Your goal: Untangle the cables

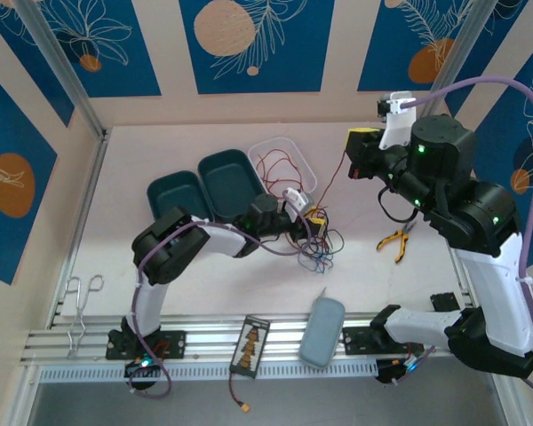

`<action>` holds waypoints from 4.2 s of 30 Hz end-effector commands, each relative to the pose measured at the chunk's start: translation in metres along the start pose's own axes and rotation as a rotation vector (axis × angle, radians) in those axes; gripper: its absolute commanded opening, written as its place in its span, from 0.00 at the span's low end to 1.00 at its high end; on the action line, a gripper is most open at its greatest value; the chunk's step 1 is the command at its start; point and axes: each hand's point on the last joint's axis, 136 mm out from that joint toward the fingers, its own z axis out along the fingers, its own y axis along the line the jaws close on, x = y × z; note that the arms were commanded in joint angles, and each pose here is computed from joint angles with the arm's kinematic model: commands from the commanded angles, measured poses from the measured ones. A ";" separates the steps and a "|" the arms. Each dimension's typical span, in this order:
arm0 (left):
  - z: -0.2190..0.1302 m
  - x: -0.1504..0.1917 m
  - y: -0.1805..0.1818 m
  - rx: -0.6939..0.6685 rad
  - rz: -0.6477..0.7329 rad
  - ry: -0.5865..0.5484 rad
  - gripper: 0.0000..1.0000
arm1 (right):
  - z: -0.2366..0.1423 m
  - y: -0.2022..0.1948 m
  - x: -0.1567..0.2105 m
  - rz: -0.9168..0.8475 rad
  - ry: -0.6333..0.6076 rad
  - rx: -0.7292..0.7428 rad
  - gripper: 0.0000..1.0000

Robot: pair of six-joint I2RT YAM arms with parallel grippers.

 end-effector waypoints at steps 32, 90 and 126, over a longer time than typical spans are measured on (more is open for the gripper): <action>-0.040 -0.053 -0.034 0.039 0.002 -0.096 0.90 | -0.074 -0.016 -0.075 -0.024 -0.311 0.042 0.00; -0.309 -0.053 -0.001 -0.822 -0.004 -0.011 1.00 | 0.262 -0.034 -0.039 -0.045 0.013 0.013 0.00; -0.291 -0.040 0.002 -0.796 -0.012 0.024 1.00 | 0.324 -0.023 0.138 0.236 0.523 -0.123 0.00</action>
